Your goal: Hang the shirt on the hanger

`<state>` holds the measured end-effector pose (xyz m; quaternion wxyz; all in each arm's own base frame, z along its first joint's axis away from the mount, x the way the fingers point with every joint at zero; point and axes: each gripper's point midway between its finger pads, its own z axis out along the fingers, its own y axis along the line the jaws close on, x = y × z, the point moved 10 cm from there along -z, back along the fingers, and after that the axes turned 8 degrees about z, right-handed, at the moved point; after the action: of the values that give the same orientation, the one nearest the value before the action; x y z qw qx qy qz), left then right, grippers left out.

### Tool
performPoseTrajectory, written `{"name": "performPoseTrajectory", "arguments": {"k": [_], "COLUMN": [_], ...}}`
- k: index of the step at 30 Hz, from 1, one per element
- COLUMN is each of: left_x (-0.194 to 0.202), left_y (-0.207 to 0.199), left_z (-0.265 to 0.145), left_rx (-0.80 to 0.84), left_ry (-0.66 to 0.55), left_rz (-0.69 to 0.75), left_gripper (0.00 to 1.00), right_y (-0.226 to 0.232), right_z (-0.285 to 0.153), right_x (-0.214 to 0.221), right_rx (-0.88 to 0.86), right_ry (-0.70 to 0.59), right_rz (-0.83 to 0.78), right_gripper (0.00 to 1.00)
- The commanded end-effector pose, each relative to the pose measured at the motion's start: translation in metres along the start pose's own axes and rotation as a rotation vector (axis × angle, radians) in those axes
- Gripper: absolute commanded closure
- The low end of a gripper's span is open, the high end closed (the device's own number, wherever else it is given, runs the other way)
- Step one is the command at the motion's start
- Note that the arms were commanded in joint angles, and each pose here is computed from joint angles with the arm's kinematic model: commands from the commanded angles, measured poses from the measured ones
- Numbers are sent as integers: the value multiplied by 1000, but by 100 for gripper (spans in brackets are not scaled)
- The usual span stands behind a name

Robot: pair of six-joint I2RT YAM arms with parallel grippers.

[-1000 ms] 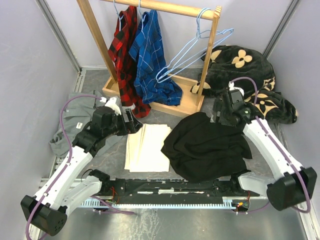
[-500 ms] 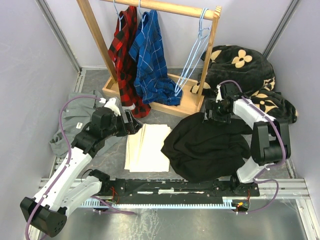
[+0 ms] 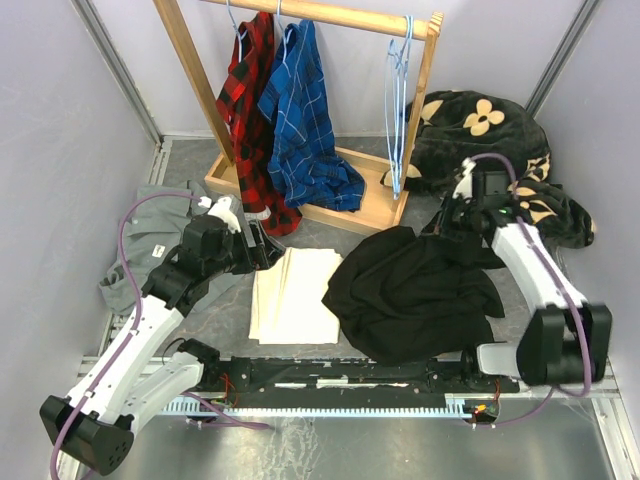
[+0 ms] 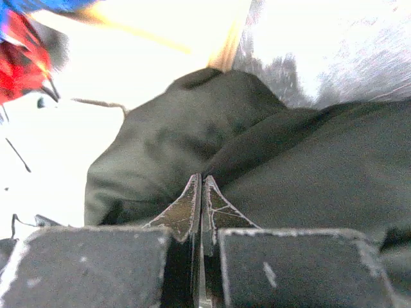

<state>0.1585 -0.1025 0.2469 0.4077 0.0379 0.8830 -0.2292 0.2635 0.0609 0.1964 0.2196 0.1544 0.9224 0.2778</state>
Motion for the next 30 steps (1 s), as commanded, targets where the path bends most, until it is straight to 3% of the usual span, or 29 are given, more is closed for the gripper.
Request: {"name": "performPoseTrajectory", "arguments": {"k": [1, 12, 22, 30], "left_x": [-5, -6, -7, -16], "left_y": [-3, -5, -5, -9], "left_z": [-5, -1, 0, -1], "left_rx": [22, 35, 37, 66], "left_ry": [-37, -40, -45, -63], "left_rz": [-3, -1, 3, 22], "left_gripper": [13, 15, 15, 14], "right_y": [34, 76, 142, 172], "right_z": [-72, -234, -342, -377], "right_x": [-20, -37, -60, -72], "right_rx": [-21, 282, 165, 31], "right_ry": [-322, -857, -1126, -1254], "right_rz": [-68, -140, -193, -224], "right_gripper": [100, 100, 100, 100]}}
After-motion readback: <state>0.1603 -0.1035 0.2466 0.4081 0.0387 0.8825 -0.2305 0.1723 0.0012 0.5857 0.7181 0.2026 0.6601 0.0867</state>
